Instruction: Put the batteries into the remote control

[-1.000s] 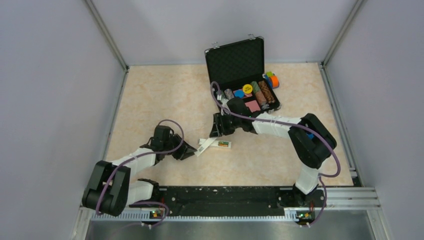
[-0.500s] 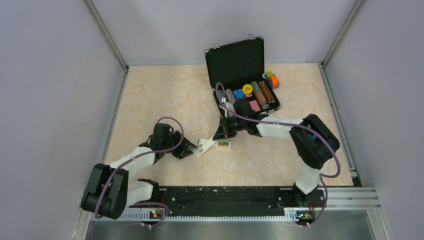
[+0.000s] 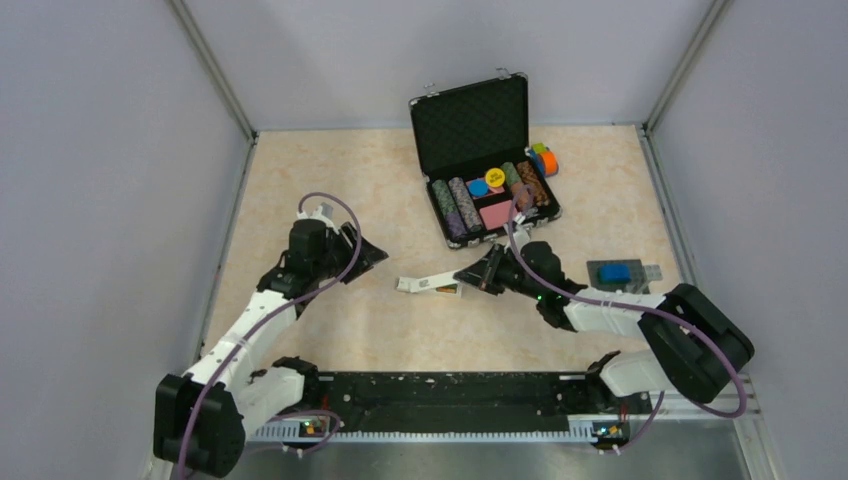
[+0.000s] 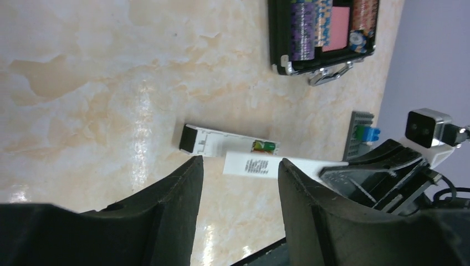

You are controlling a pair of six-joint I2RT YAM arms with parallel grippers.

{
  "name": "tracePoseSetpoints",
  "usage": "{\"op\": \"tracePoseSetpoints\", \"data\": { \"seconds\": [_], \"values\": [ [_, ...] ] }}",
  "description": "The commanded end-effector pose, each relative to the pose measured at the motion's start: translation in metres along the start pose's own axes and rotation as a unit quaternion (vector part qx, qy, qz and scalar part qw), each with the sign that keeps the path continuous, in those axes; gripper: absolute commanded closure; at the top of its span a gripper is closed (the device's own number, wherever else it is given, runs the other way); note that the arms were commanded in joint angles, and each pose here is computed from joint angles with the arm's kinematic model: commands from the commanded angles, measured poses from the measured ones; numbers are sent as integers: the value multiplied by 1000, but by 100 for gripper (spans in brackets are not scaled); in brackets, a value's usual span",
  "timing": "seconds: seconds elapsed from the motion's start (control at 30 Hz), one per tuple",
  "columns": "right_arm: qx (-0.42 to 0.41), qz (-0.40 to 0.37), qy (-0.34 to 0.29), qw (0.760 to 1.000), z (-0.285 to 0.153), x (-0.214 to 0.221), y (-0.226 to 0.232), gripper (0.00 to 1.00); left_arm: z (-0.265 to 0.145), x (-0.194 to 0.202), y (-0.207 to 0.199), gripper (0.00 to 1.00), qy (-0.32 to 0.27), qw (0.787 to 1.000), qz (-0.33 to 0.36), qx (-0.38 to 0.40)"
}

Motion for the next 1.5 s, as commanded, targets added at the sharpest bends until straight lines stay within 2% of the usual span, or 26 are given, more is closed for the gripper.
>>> {"op": "tracePoseSetpoints", "data": {
  "seconds": [0.0, 0.17, 0.33, 0.6, 0.97, 1.27, 1.47],
  "values": [
    [-20, 50, -125, 991, 6, -19, 26, 100, 11, -5, -2, 43, 19, 999, 47, -1],
    [7, 84, -160, 983, 16, -6, 37, 100, 29, -6, 7, 44, 53, 997, 56, -25],
    [17, 118, -150, 981, 22, 10, 24, 100, 35, -3, 15, 44, 48, 997, 54, -24],
    [22, 107, -130, 986, 29, 24, 11, 100, 38, 2, 27, 44, 48, 997, 51, -24],
    [-28, 130, -117, 984, 29, 27, 18, 100, 42, 5, 35, 44, 56, 997, 50, -34],
    [15, 126, -86, 988, 33, 36, 8, 100, 47, 8, 42, 44, 62, 996, 45, -41],
    [48, 116, -87, 988, 31, 37, 2, 100, 50, 10, 45, 44, 79, 995, 48, -39]
  ]
}}
Point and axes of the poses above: each gripper's point midway between its finger pads, its own z axis out along the fingers, its own y axis along the line the jaws close on, x = y × z, the point moved 10 cm from there along -z, back along the fingers, and after that the axes turned 13 degrees about -z, right-handed, at the moved point
